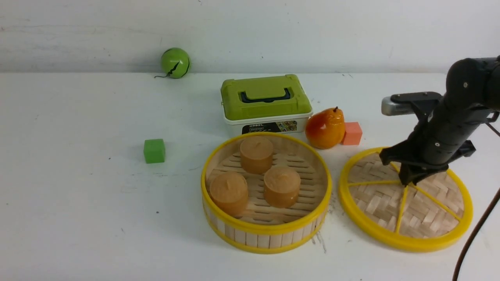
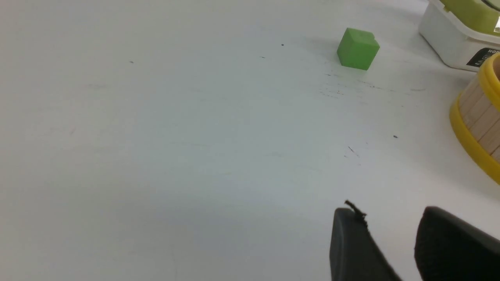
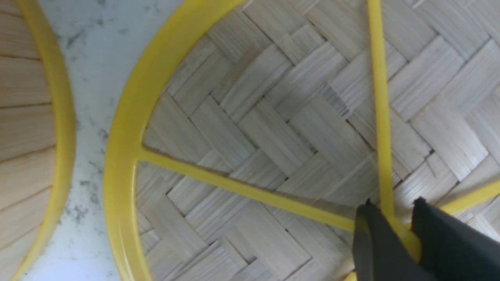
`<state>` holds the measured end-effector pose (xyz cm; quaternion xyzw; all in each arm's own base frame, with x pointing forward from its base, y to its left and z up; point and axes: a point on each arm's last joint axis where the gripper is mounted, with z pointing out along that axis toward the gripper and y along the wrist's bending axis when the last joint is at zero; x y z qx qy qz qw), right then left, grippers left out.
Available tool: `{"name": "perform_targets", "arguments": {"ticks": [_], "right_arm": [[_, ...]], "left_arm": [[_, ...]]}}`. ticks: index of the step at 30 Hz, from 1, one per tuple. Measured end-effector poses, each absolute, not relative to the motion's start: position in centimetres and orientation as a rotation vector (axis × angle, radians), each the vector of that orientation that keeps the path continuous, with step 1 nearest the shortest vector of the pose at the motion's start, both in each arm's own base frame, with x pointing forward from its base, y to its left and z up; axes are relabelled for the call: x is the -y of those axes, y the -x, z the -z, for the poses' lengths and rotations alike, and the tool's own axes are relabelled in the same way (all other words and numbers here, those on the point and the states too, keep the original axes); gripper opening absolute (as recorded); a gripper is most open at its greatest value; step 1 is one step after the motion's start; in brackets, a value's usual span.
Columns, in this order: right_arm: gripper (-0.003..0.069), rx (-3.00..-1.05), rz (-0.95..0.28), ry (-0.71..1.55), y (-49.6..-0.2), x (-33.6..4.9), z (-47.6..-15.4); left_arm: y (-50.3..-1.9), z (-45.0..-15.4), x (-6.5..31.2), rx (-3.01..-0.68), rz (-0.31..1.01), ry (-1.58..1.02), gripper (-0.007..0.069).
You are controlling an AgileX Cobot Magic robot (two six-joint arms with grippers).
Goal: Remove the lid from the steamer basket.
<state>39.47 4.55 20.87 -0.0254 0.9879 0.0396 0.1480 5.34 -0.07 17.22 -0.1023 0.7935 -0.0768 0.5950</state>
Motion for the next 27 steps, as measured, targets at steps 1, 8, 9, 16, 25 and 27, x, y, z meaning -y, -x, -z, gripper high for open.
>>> {"name": "perform_targets", "arguments": {"ticks": [1,8,9,16,25,27], "right_arm": [[0.0107,-2.848,-0.112,0.07,-39.5,-4.5,-20.7],[0.0154,-2.87,-0.112,0.066,-39.4,-4.5,-20.5],[0.0179,-2.88,-0.117,0.063,-39.3,-4.6,-20.6],[0.0368,-2.823,-0.159,0.083,-37.1,-4.6,-26.2],[0.0319,-2.267,-0.319,0.197,-24.6,-4.5,-39.1],[0.0262,-2.147,-0.31,0.214,-20.6,-4.1,-40.0]], "left_arm": [[-5.3,-17.2,0.1,-1.843,0.179,0.238,0.0239],[-5.3,-17.2,0.1,-1.843,0.179,0.238,0.0239],[-5.3,-17.2,0.1,-1.843,0.179,0.238,0.0239],[-5.3,-17.2,0.1,-1.843,0.179,0.238,0.0239],[-5.3,-17.2,0.1,-1.843,0.179,0.238,0.0239],[-5.3,-17.2,0.1,-1.843,0.179,0.238,0.0239]]}}
